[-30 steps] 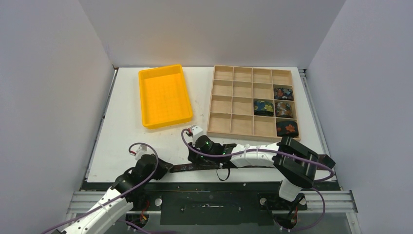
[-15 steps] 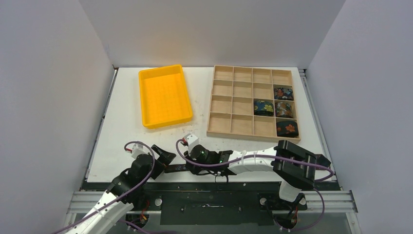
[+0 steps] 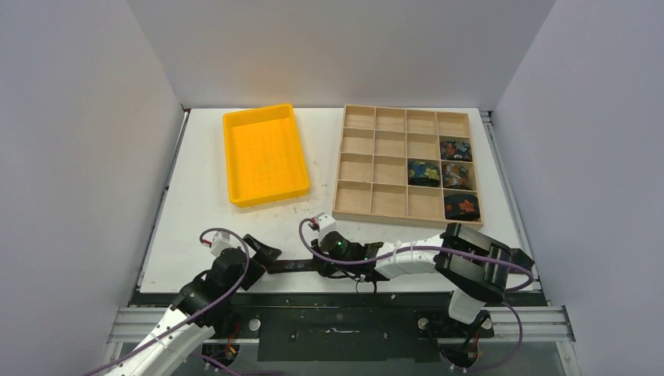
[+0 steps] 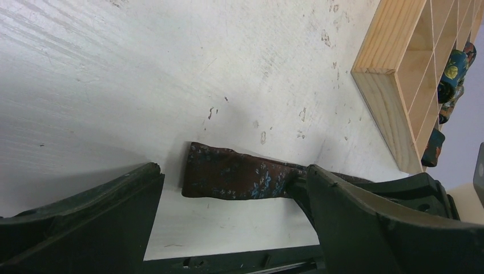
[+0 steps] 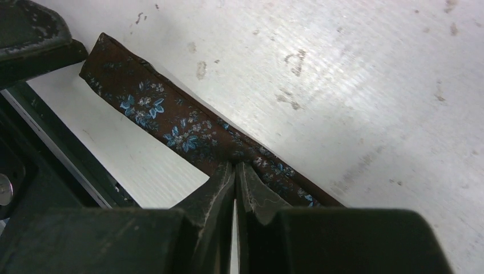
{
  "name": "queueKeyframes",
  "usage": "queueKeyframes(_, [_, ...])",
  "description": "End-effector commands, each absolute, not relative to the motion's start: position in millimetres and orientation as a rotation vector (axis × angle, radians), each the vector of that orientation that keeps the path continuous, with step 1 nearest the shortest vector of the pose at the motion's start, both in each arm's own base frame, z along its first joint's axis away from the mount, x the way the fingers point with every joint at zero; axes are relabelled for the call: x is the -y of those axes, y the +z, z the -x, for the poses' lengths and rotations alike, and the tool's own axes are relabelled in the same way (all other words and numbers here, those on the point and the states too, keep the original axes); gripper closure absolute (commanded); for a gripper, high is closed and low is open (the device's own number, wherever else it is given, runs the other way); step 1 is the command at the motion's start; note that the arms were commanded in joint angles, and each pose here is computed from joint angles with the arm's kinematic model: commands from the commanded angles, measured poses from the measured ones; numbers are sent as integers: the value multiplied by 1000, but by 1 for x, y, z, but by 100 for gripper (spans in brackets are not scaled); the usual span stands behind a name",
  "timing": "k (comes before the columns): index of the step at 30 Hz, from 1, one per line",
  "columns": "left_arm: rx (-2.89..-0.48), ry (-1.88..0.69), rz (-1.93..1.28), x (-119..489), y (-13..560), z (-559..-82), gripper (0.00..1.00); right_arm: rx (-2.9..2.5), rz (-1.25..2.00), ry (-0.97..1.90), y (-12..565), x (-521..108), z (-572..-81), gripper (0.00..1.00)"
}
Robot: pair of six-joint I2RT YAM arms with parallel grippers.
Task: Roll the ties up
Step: Roll the tie at the center of the board.
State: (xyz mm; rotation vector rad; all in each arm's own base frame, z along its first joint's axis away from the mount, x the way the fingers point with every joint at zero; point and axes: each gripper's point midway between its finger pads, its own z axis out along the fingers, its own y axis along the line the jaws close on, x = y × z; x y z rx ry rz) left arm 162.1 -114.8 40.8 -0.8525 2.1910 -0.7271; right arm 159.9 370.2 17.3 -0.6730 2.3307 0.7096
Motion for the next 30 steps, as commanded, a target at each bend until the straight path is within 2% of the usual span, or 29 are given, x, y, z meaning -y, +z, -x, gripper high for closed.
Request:
queueKeyframes(1, [-2205, -695, 818, 114, 42, -164, 3, -2420, 609, 552, -11, -321, -162, 95])
queueKeyframes(8, [-2221, -689, 784, 120, 39, -169, 3, -2409, 551, 530, -4, -290, -165, 95])
queueKeyframes(12, [-2242, -677, 768, 122, 35, -170, 3, -2345, 554, 575, 24, -298, -171, 95])
queueKeyframes(16, [-2257, -724, 741, 130, 31, -168, 7, -2266, 555, 644, 61, -318, -181, 95])
queueKeyframes(21, [-2273, -857, 669, 150, 30, -164, 21, -2227, 613, 728, 82, -349, -182, 95])
queueKeyframes(26, [-2301, -905, 607, 160, 29, -161, 39, -2236, 682, 798, 78, -379, -174, 95])
queueKeyframes(30, [-2331, -894, 588, 161, 23, -159, 48, -2264, 704, 803, 65, -389, -172, 95])
